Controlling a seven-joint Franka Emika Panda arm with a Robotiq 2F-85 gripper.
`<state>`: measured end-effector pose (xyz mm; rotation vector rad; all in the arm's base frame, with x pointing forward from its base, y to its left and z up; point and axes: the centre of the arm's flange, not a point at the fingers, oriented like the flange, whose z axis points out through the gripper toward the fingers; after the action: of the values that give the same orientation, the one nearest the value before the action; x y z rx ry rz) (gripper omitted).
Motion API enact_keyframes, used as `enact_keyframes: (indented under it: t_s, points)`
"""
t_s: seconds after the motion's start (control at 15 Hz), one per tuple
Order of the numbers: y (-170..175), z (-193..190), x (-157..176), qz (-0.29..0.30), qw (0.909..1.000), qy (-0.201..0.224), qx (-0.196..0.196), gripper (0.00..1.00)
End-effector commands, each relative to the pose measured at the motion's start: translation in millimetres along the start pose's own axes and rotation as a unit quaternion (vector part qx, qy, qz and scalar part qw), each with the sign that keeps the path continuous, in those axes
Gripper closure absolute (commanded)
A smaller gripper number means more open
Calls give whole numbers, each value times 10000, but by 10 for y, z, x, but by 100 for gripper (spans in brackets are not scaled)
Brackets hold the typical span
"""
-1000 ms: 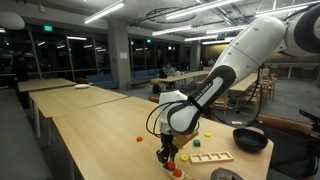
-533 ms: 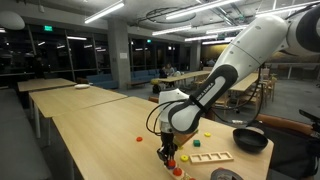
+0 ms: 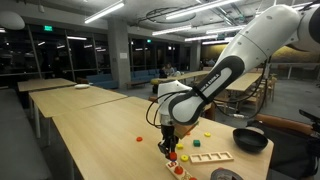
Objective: Move the orange ring from the far right to the left
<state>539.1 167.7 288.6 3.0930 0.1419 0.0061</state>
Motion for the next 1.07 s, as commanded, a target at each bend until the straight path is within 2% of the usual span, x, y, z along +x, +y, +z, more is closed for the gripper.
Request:
enact_keyframes:
  t_s: [0.0,0.27,0.6,1.0]
  points:
    - [-29,-296,-4,-46,9999,16,-112,77]
    - [-125,-419,28,-116,9999,-8,-69,77]
    - [-444,-365,-13,-334,9994,-105,58,77]
    - [-854,-146,-178,-434,9971,-361,517,77]
